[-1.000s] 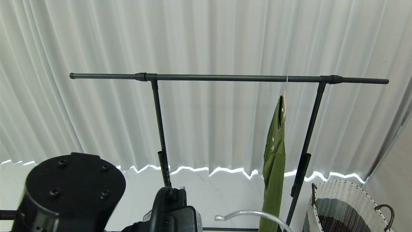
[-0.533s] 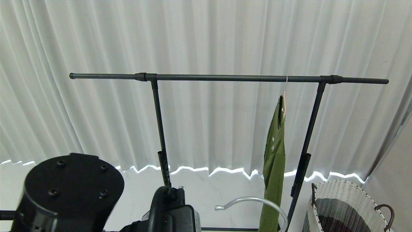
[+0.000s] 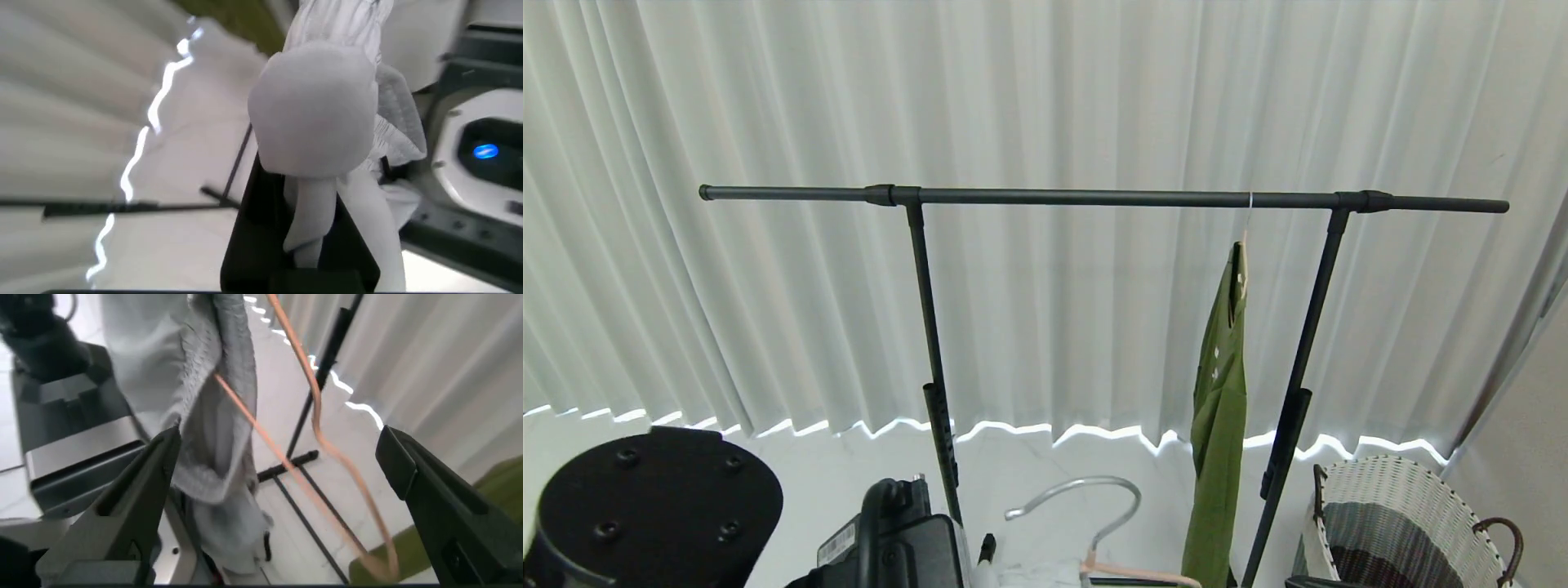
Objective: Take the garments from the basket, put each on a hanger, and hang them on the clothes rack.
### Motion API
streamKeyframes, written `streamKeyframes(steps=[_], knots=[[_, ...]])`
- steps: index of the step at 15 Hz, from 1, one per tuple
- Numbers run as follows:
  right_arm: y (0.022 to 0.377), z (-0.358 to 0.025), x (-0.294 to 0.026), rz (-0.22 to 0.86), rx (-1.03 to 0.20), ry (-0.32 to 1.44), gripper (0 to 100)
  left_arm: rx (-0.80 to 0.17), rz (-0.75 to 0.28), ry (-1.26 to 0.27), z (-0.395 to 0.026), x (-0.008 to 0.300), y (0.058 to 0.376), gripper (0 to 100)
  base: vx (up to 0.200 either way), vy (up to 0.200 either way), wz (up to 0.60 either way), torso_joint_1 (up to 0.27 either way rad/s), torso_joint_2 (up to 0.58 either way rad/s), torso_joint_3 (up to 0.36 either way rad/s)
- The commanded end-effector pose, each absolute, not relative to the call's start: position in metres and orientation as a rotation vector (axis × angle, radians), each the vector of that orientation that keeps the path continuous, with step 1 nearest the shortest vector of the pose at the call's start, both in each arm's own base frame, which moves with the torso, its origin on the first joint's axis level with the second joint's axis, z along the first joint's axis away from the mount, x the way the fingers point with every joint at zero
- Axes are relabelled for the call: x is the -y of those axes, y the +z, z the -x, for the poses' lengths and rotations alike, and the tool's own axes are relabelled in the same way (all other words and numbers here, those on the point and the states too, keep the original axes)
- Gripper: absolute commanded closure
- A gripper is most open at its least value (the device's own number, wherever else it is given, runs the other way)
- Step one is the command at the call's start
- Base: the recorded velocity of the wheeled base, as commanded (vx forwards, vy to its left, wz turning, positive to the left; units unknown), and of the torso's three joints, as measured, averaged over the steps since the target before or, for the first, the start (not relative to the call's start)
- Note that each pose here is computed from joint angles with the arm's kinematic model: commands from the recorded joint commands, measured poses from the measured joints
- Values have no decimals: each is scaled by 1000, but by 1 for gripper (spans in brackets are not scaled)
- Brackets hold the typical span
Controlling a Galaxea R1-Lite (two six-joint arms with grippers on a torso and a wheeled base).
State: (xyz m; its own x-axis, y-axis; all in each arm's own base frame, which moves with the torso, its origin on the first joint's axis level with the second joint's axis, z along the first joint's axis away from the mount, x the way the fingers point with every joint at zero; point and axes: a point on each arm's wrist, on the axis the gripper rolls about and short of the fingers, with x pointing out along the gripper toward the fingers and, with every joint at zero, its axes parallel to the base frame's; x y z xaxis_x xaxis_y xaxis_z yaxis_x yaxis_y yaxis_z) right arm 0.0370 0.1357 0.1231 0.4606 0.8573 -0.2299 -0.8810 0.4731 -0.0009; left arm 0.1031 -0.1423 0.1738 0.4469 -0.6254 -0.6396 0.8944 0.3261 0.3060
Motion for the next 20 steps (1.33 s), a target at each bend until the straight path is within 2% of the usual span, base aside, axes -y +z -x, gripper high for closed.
streamKeyframes(steps=[1,3,5,8,14,19,20], knots=[[120,-40,-141,144,-228,1060,0,-439,-661,-972,-107,131,178,100,0,0,0,0,0,0],[119,-42,-152,155,-247,1055,0,-396,-619,-893,-119,127,185,100,0,0,0,0,0,0],[116,-50,-168,162,-278,1028,0,-312,-562,-825,-130,127,197,100,0,0,0,0,0,0],[114,-68,-190,106,-328,960,0,-258,-460,-776,-134,130,219,100,0,0,0,0,0,0],[102,-114,-230,-105,-432,726,0,-187,-421,-774,-136,134,233,100,0,0,0,0,0,0],[89,-120,-238,-103,-470,683,0,-160,-411,-773,-137,135,235,100,0,0,0,0,0,0],[89,-121,-237,-103,-465,672,100,-161,-410,-771,-137,135,235,100,0,0,0,0,0,0]])
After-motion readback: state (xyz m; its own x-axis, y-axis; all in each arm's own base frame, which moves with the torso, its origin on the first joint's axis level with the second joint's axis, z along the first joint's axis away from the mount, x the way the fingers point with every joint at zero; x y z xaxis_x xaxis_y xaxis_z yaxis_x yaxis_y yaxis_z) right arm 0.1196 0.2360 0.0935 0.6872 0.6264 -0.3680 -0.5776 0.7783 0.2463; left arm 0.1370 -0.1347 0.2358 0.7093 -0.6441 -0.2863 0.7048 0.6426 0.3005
